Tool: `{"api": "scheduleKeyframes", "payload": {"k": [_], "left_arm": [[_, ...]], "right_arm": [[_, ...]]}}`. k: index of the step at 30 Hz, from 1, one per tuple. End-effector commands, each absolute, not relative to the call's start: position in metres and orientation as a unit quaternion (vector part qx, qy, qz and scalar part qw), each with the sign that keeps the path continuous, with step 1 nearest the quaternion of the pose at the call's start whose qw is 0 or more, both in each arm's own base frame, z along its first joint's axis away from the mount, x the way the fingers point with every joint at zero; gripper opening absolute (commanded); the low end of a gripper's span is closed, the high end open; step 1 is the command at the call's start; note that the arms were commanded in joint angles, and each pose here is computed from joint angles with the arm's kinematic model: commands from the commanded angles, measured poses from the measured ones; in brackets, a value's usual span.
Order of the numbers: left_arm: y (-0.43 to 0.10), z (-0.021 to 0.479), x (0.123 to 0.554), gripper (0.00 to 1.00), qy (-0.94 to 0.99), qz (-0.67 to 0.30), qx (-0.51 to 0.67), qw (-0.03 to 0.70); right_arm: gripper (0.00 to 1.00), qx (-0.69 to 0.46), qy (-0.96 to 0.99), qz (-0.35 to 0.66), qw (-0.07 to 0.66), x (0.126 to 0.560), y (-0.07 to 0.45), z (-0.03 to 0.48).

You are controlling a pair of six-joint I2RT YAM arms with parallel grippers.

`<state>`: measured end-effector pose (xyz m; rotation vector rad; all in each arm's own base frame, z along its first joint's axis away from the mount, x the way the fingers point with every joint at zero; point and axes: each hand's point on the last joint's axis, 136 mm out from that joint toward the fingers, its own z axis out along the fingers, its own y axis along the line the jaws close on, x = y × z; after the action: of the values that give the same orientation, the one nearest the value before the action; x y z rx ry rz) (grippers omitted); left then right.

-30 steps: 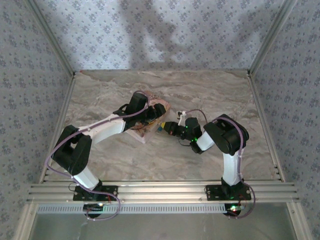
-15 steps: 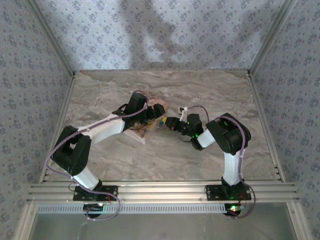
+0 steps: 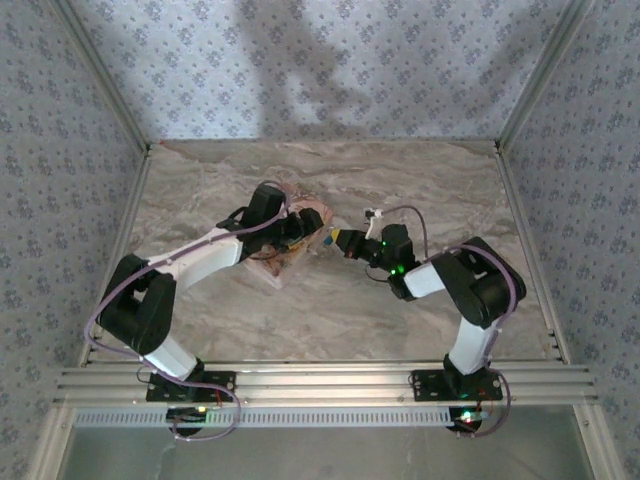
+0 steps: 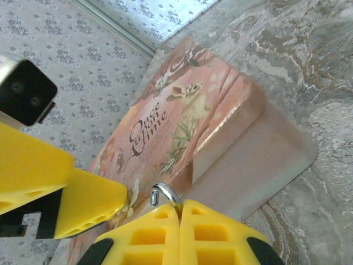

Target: Unlock the padlock with the key

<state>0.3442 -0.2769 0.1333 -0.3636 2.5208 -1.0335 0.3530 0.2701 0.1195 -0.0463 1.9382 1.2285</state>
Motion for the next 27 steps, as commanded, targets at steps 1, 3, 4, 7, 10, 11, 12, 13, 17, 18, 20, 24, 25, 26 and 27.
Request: {"api": "scheduleKeyframes", "payload": {"k": [1, 3, 4, 7, 10, 11, 12, 13, 17, 18, 20, 24, 25, 26, 27], "left_arm": [[-0.246, 0.092, 0.321, 0.8, 0.932, -0.297, -0.149, 0.142], [-0.246, 0.097, 0.324, 0.8, 0.931, -0.302, -0.145, 0.147], [-0.248, 0.101, 0.326, 0.8, 0.93, -0.305, -0.141, 0.15], [-0.252, 0.111, 0.331, 0.8, 0.928, -0.313, -0.129, 0.157], [-0.256, 0.125, 0.337, 0.81, 0.924, -0.322, -0.114, 0.172], [-0.257, 0.131, 0.339, 0.81, 0.923, -0.325, -0.108, 0.178], [-0.258, 0.136, 0.341, 0.81, 0.921, -0.327, -0.101, 0.185], [-0.259, 0.142, 0.343, 0.81, 0.919, -0.33, -0.094, 0.194], [-0.255, 0.166, 0.348, 0.81, 0.91, -0.331, -0.072, 0.24], [-0.253, 0.172, 0.349, 0.81, 0.908, -0.328, -0.069, 0.251], [-0.246, 0.183, 0.349, 0.81, 0.903, -0.321, -0.063, 0.279], [-0.23, 0.202, 0.347, 0.82, 0.89, -0.307, -0.058, 0.331], [-0.225, 0.207, 0.347, 0.83, 0.885, -0.304, -0.058, 0.347], [-0.22, 0.212, 0.345, 0.83, 0.88, -0.301, -0.06, 0.362], [-0.215, 0.215, 0.344, 0.84, 0.876, -0.297, -0.06, 0.374]], "right_arm": [[0.0, -0.043, 0.786, 0.448, 0.423, 0.347, 0.259, 0.123], [0.0, -0.05, 0.795, 0.435, 0.419, 0.342, 0.255, 0.127], [0.0, -0.07, 0.8, 0.419, 0.423, 0.338, 0.253, 0.129], [0.0, -0.104, 0.817, 0.39, 0.411, 0.326, 0.249, 0.136], [0.0, -0.132, 0.839, 0.359, 0.388, 0.312, 0.24, 0.138], [0.0, -0.139, 0.843, 0.35, 0.383, 0.307, 0.237, 0.141], [0.0, -0.145, 0.847, 0.344, 0.379, 0.302, 0.234, 0.143], [0.0, -0.149, 0.853, 0.335, 0.371, 0.297, 0.23, 0.142], [0.0, -0.162, 0.87, 0.308, 0.349, 0.278, 0.216, 0.144], [0.0, -0.163, 0.873, 0.304, 0.345, 0.274, 0.213, 0.145], [0.0, -0.163, 0.881, 0.294, 0.334, 0.265, 0.207, 0.145], [0.0, -0.161, 0.892, 0.285, 0.311, 0.25, 0.198, 0.141], [0.0, -0.159, 0.895, 0.284, 0.306, 0.246, 0.196, 0.14], [0.0, -0.159, 0.897, 0.282, 0.3, 0.243, 0.194, 0.138], [0.0, -0.157, 0.901, 0.279, 0.294, 0.239, 0.192, 0.135]]}}
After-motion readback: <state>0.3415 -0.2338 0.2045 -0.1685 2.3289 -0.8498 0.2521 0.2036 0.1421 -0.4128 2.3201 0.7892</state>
